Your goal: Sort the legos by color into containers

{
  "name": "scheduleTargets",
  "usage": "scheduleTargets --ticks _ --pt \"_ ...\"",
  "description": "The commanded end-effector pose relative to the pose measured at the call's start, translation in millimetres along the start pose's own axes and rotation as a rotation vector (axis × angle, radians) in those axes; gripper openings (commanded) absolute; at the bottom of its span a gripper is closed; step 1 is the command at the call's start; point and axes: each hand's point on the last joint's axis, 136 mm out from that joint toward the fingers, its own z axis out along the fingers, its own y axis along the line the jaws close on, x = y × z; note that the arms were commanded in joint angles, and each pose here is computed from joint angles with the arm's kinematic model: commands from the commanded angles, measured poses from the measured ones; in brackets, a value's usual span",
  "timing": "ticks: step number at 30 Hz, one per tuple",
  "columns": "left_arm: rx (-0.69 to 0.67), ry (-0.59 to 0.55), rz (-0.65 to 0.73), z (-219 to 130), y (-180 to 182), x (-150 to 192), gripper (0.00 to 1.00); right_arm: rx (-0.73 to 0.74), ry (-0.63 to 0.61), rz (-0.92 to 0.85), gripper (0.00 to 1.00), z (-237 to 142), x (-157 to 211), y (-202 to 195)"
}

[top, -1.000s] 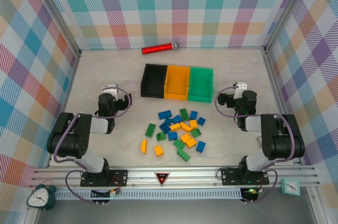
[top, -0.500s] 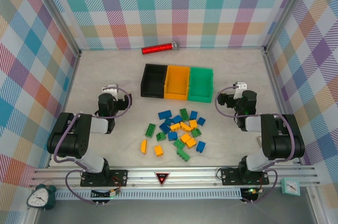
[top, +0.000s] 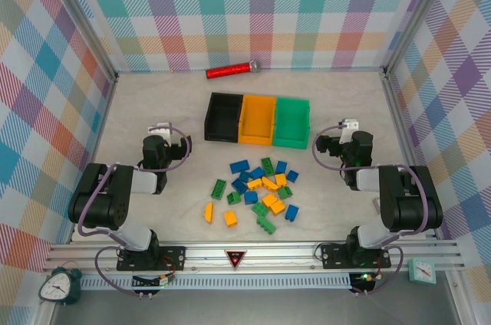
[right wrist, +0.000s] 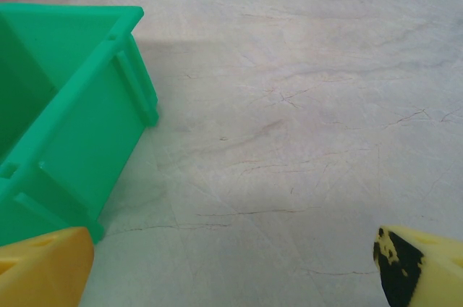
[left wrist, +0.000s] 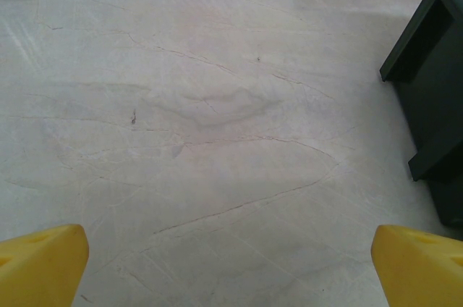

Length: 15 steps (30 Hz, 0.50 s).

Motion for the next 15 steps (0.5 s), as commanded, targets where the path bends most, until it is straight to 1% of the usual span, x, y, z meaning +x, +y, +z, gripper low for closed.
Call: scheduleTargets --ticks 1,15 --pt "0.005 -0.017 -0.006 2.0 2.1 -7.6 1.00 -0.015 -0.016 0.010 0.99 2.4 -8.5 0.9" --pt "0.005 -0.015 -0.006 1.6 2.2 -6.5 1.00 -0.015 -0.017 0.009 0.99 2.1 -8.5 1.1"
